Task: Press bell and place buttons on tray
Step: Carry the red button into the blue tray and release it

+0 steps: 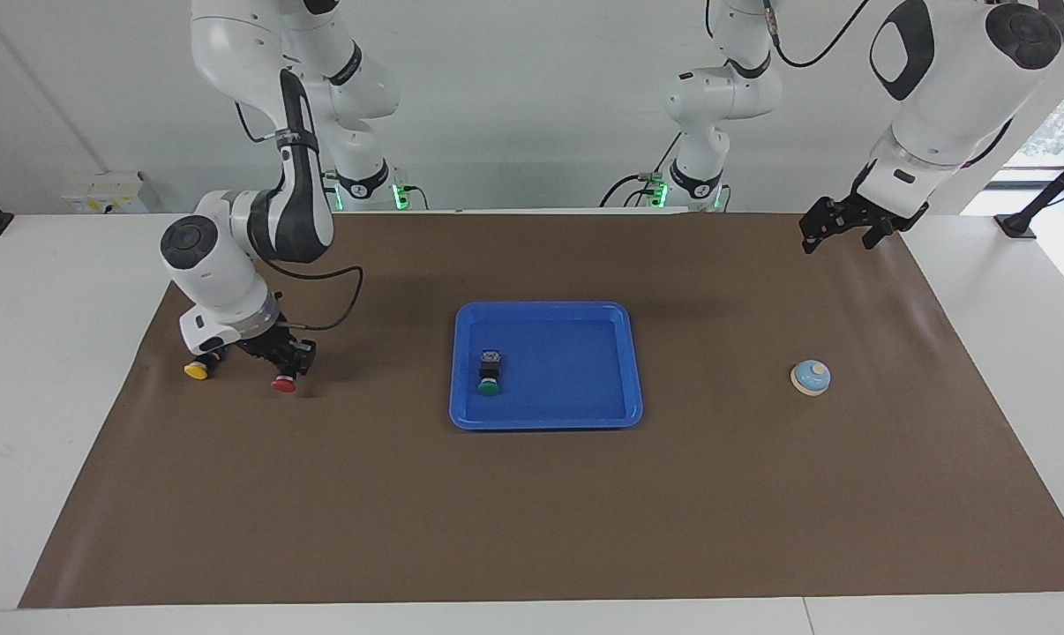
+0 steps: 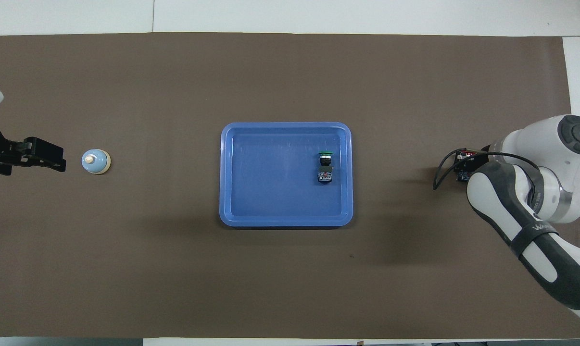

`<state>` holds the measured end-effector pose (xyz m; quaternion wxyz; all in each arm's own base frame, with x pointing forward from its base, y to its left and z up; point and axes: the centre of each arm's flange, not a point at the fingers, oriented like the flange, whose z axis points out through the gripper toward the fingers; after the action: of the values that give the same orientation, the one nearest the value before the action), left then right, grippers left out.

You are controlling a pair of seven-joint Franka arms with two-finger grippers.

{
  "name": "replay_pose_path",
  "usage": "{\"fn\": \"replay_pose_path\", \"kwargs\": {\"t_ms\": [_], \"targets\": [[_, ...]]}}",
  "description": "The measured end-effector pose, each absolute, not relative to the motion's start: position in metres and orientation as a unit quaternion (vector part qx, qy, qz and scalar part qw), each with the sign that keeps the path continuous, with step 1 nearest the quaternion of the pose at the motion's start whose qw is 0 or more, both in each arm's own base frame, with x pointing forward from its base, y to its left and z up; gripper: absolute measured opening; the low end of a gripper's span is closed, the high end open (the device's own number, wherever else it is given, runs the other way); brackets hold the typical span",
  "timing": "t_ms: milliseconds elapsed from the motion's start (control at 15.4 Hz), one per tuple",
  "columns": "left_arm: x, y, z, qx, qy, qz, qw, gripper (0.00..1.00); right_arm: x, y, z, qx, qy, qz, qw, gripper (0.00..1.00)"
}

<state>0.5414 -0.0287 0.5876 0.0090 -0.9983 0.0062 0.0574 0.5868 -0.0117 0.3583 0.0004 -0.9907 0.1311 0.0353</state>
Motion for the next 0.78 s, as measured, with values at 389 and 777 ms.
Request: {"fn": "replay_pose_path", "kwargs": {"t_ms": [389, 777], "targets": [[0.541, -0.029, 0.588, -0.998, 0.006, 0.057, 0.009, 1.0, 0.59, 0.177, 0.428, -0.993, 0.104, 0.047, -0.013, 0.41], [0.541, -0.029, 0.588, -0.998, 0.006, 0.057, 0.009, 1.0, 0.567, 0.339, 0.415, -0.995, 0.088, 0.053, 0.001, 0.41]]}}
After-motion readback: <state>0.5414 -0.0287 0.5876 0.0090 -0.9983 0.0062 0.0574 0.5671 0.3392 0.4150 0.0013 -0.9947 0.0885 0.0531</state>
